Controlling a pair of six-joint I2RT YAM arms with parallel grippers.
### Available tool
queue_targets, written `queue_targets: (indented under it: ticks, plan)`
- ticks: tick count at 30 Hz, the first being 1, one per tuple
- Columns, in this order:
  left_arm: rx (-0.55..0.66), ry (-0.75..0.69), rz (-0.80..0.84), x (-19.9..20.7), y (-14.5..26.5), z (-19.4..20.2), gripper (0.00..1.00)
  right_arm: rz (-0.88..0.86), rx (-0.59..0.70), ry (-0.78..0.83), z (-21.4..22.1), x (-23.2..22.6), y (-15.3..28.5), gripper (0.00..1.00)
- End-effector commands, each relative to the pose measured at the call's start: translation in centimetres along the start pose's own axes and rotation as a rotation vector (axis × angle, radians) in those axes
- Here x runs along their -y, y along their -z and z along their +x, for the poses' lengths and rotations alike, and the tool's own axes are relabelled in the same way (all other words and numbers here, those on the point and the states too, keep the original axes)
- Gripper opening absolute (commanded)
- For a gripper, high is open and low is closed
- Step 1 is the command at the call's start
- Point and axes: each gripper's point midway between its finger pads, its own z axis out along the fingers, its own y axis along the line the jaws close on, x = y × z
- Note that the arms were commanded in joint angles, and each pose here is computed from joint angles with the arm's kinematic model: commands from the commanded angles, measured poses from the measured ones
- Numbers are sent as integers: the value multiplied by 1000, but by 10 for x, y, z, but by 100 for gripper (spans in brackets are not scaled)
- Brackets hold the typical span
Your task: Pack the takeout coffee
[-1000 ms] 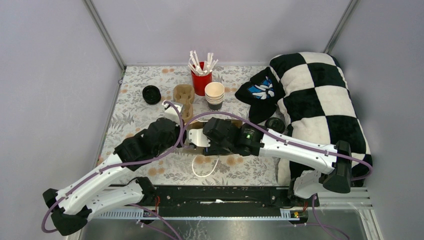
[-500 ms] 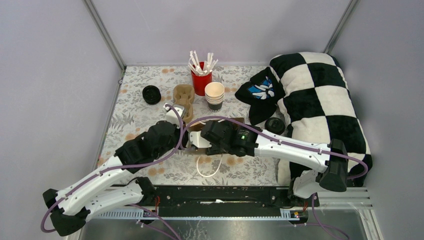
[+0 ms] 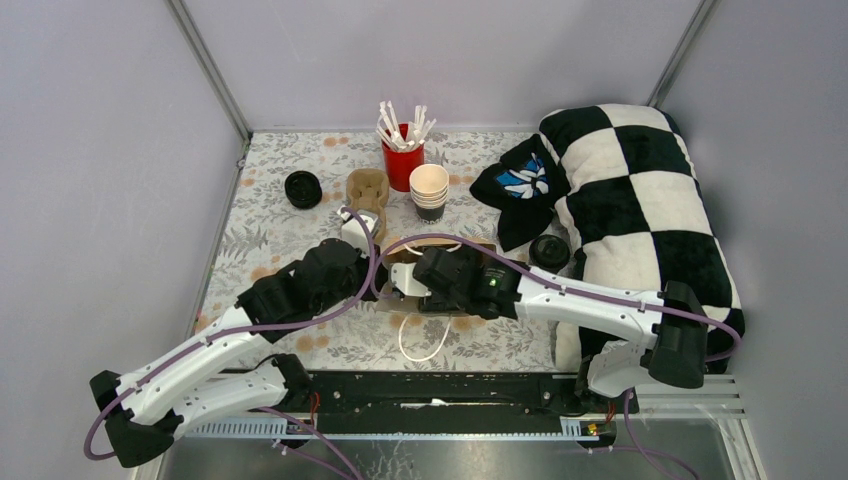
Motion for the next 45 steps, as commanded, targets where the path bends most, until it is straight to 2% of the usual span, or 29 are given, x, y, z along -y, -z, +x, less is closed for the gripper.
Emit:
queue_targets:
  ticks: [1, 15, 37, 45]
  plan:
    - [17, -2, 50, 10, 2, -5, 16, 104, 61, -116, 1, 21, 7, 23]
    - [-1, -18, 68, 11, -1, 4, 14, 106, 64, -166, 16, 21, 13, 23]
    - [-12, -60, 28, 2, 3, 3, 10, 90, 144, -155, -2, 26, -27, 23]
    - [-82, -44, -98, -16, -1, 11, 19, 30, 169, -117, -5, 17, -38, 22]
